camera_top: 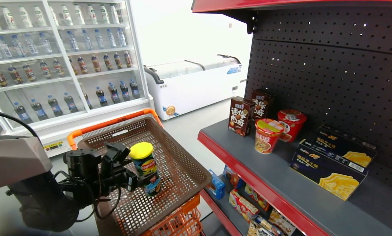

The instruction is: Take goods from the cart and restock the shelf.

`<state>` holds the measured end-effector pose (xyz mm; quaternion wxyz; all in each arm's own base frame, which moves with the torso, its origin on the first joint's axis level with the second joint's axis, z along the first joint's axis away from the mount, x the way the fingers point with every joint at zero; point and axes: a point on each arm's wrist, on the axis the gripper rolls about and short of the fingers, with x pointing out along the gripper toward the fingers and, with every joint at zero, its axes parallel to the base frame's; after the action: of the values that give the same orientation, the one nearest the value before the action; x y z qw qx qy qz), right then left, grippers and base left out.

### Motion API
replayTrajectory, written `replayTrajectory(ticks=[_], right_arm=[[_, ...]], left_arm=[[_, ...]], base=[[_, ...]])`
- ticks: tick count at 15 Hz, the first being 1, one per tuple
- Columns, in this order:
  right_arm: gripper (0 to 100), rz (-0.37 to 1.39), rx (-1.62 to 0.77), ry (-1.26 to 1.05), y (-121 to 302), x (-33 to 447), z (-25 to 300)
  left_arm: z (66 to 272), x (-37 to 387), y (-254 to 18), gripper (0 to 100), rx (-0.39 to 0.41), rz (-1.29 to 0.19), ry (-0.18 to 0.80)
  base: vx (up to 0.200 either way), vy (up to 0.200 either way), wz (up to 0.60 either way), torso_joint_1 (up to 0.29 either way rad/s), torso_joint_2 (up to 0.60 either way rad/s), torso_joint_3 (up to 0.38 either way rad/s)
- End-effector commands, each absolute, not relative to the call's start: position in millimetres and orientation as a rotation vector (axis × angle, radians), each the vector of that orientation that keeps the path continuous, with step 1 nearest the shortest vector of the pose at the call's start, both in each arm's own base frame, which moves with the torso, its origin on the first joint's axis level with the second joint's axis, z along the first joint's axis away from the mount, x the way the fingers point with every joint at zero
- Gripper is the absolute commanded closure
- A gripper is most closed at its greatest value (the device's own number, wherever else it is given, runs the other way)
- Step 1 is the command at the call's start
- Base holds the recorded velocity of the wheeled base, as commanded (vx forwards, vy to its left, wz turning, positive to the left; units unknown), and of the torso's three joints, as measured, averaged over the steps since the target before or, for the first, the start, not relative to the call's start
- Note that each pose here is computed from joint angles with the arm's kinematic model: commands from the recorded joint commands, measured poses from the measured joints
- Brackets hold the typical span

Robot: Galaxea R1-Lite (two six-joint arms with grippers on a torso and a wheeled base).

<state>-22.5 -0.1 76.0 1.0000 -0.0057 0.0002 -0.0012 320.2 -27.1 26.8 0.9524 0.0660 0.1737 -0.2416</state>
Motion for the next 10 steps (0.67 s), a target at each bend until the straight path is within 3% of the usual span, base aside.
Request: replayTrajectory(ticks=[1, 8, 9, 10], right_arm=[[0, -0.002, -0.012, 0.0, -0.1, -22.5, 76.1], [0, -0.002, -0.012, 0.0, -0.1, -22.5, 76.1], [0, -0.002, -0.012, 0.0, -0.1, -22.5, 76.1], [0, -0.002, -0.012, 0.0, -0.1, -22.5, 76.1]], left_arm=[[7.4, 334.2, -35.5, 0, 0.134, -0.513, 0.368], [-17.3, 348.8, -47.0, 0, 0.138, -0.547, 0.381], [-14.9, 350.5, -48.1, 100, 0.142, -0.541, 0.372], [-12.5, 348.6, -48.6, 100, 0.146, -0.525, 0.373]], base=[[0.0, 0.0, 0.0, 0.0, 0.0, 0.0], [0.0, 0.0, 0.0, 0.0, 0.0, 0.0], [0.0, 0.0, 0.0, 0.0, 0.0, 0.0], [0.0, 0.0, 0.0, 0.0, 0.0, 0.0]])
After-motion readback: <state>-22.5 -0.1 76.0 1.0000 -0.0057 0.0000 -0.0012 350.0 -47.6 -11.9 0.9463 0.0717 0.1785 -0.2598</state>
